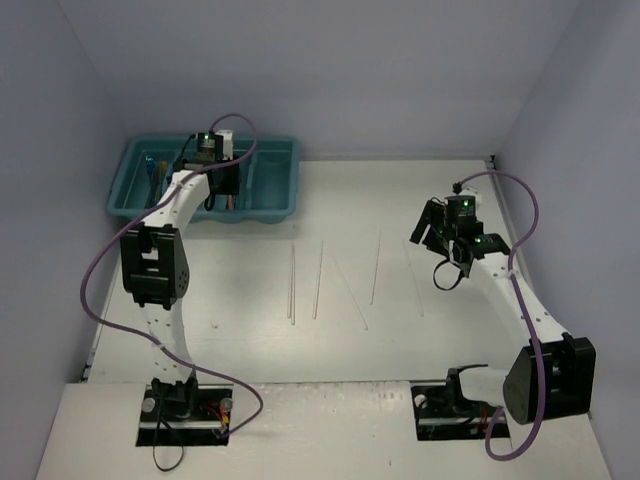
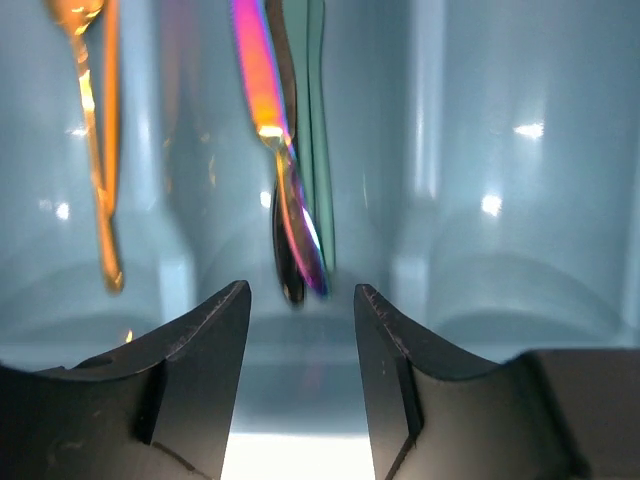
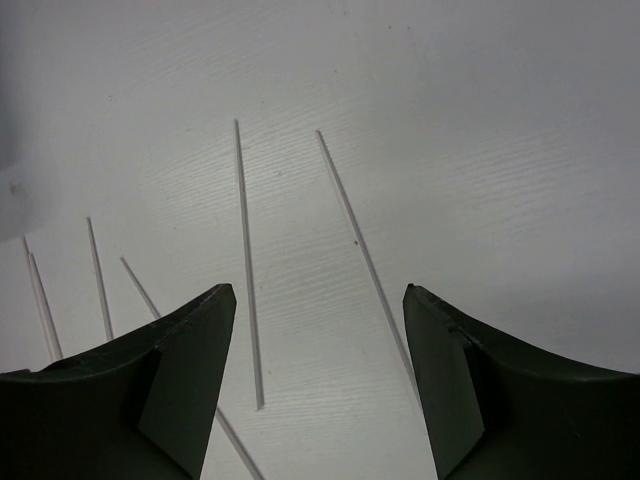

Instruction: Sort the eating utensils into containers

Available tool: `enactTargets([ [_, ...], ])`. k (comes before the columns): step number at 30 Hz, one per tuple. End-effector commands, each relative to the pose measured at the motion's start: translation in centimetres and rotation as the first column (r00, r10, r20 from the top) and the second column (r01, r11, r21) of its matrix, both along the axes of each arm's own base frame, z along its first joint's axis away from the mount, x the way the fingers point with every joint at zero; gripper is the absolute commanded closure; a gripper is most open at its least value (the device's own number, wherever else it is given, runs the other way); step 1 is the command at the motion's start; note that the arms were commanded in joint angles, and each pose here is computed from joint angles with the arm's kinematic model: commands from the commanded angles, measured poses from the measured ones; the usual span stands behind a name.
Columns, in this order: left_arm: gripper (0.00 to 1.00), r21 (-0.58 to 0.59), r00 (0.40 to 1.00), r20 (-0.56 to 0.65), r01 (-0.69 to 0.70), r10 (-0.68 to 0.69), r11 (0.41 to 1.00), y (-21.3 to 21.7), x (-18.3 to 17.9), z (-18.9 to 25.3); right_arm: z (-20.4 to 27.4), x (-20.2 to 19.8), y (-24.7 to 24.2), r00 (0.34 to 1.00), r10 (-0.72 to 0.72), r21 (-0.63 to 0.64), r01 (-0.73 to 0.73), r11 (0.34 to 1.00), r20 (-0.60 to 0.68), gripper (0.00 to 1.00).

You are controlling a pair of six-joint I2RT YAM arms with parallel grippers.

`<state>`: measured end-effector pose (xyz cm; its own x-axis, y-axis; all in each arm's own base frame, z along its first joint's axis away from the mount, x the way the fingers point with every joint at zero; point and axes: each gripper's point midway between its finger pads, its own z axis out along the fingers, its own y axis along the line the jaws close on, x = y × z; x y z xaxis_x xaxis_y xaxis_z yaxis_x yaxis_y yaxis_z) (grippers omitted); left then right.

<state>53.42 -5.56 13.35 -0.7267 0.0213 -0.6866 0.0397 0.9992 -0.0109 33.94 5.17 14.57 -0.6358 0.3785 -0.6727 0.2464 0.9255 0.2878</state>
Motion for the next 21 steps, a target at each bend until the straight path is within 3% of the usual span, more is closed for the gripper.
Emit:
enactTargets([
  [1, 0.57, -0.018, 0.981, 0.191, -0.011, 0.014, 1.000, -2.4, -3.6, 9.7, 1.0, 0.6, -1.0, 0.999, -0.024, -0.045, 0.026, 0.999, 0.043, 0.35],
  [4, 0.57, -0.013, 0.976, 0.217, -0.003, 0.005, 1.000, -6.1, -7.5, 11.1, 1.1, 0.5, -1.1, 0.999, -0.022, -0.048, 0.024, 0.999, 0.044, 0.35],
  [10, 0.57, -0.040, 0.990, 0.120, 0.084, -0.078, 0.996, -14.1, -16.3, 6.2, 1.4, -0.1, -1.2, 0.998, -0.021, -0.048, 0.024, 0.999, 0.060, 0.35],
  [21, 0.57, -0.003, 0.975, -0.064, 0.212, -0.212, 0.977, -17.6, -24.4, -2.3, 1.2, -1.1, -0.9, 0.998, -0.003, -0.035, 0.006, 0.999, 0.067, 0.35],
])
